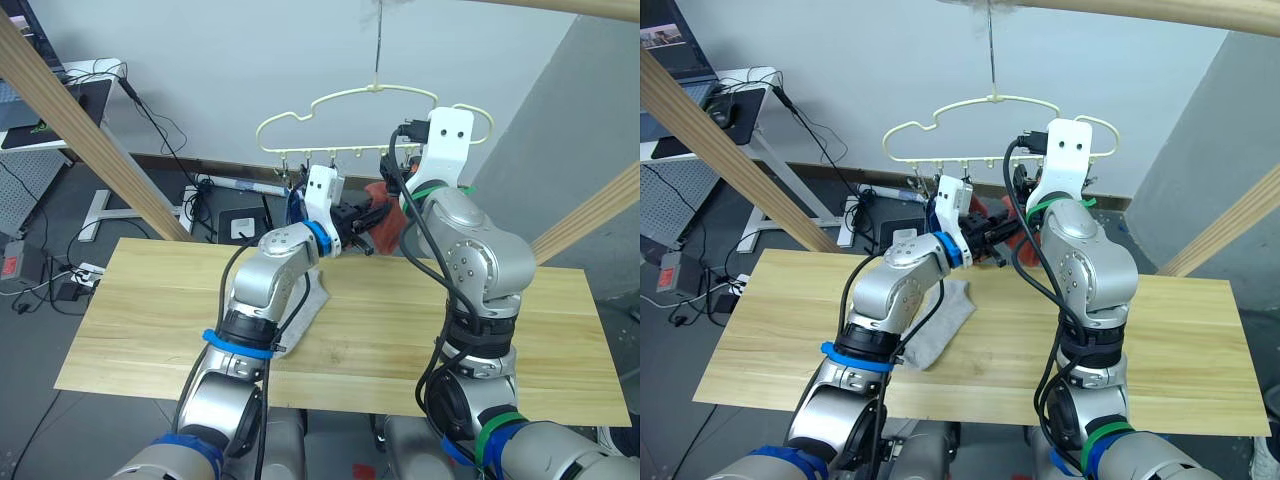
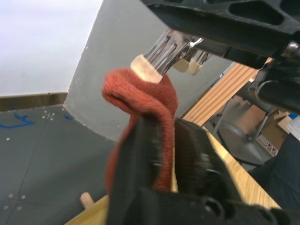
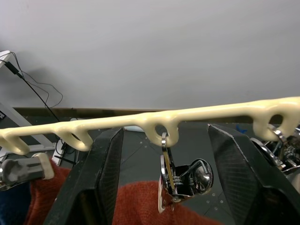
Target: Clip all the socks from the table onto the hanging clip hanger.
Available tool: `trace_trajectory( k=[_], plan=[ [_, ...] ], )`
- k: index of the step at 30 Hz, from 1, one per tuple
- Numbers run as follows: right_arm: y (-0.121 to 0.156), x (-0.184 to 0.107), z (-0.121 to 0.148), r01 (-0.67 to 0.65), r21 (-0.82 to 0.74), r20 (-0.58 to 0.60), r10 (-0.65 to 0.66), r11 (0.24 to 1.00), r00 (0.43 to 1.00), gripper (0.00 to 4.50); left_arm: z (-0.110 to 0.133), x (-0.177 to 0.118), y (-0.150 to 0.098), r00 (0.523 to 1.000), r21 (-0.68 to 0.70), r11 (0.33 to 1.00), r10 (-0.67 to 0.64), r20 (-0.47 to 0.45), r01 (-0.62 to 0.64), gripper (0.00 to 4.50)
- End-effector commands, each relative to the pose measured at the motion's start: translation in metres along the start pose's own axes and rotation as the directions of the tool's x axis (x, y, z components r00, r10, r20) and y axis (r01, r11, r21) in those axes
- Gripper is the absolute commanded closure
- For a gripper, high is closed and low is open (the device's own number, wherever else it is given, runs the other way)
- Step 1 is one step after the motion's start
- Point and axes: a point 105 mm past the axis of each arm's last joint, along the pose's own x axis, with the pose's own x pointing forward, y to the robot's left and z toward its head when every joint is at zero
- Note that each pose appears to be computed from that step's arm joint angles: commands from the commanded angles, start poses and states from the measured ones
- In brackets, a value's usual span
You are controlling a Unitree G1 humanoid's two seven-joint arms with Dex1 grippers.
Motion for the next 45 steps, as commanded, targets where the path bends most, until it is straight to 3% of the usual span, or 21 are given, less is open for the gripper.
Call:
trace_trajectory(
  k=[1,6,21,31,45],
  plan=[
    [0.015,-0.008,0.016,-0.059,0.021,0.065,0.057,0.998,0.996,1.57,0.015,-0.006,-0.010,0.998,0.030,0.999,-0.042,0.040,0.041,2.29],
    [0.014,-0.010,0.013,-0.077,0.005,0.051,0.077,0.997,0.996,1.57,0.018,-0.019,-0.011,0.999,0.060,0.998,-0.035,0.023,0.033,0.74],
    [0.004,-0.029,-0.006,-0.124,-0.083,-0.024,0.122,0.989,0.992,1.57,0.028,-0.050,-0.032,0.986,0.054,0.986,-0.157,-0.057,0.160,0.74],
    [-0.019,-0.046,-0.018,-0.081,-0.181,-0.057,0.071,0.980,0.996,1.57,0.041,-0.076,-0.024,0.984,0.105,0.980,-0.159,-0.080,0.167,0.74],
    [-0.025,-0.054,-0.008,0.034,-0.206,0.031,-0.028,0.978,0.999,1.57,0.076,-0.091,-0.027,0.964,0.122,0.958,-0.250,-0.089,0.260,0.74]
  ],
)
